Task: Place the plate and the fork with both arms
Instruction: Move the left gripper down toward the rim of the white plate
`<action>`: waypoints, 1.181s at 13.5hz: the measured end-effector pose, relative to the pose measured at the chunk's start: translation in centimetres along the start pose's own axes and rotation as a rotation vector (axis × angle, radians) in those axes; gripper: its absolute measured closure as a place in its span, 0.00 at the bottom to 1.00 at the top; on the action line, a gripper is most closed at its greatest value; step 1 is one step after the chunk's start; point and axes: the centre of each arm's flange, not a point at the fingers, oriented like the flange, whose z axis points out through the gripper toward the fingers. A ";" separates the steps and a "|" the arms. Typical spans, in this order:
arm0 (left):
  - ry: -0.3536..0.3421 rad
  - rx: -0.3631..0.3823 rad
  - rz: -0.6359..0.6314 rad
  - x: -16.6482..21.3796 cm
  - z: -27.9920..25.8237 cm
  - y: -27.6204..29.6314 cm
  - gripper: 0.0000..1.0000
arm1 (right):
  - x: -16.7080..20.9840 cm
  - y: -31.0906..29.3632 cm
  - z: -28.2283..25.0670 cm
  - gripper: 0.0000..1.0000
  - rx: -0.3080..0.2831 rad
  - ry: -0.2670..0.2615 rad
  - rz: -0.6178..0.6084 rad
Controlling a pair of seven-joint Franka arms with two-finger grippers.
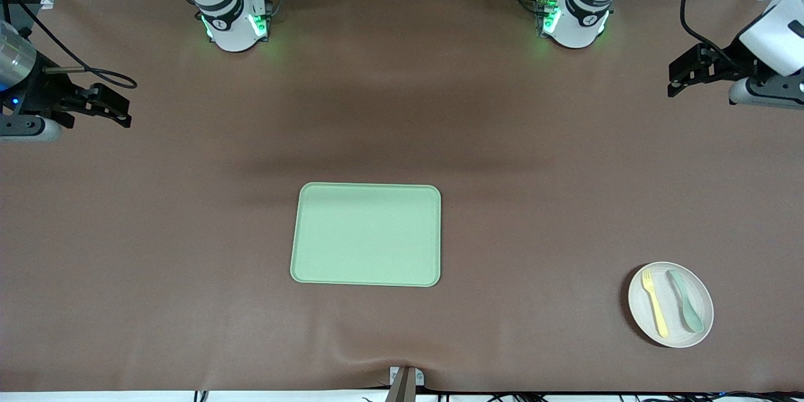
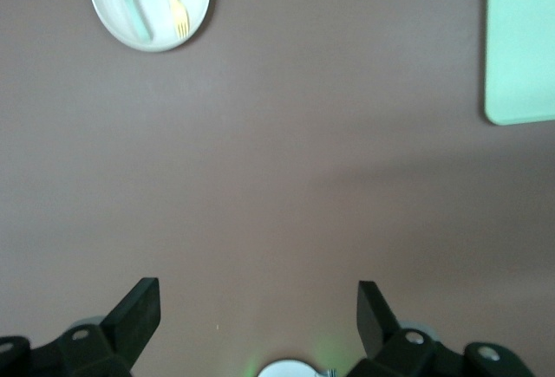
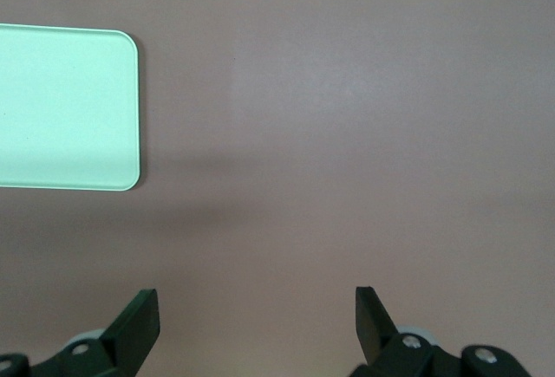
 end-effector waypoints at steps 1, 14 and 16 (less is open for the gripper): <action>-0.034 -0.004 -0.011 0.3 1.4 -0.7 0.00 | 0.0 0.0 0.0 0.00 0.000 0.000 0.000; 0.047 -0.077 -0.280 12.5 20.0 -20.2 0.00 | 0.1 0.2 0.2 0.00 0.000 -0.005 0.003; 0.079 -0.062 -0.315 13.9 23.8 -23.1 0.00 | 0.1 0.4 0.2 0.00 0.000 -0.006 0.007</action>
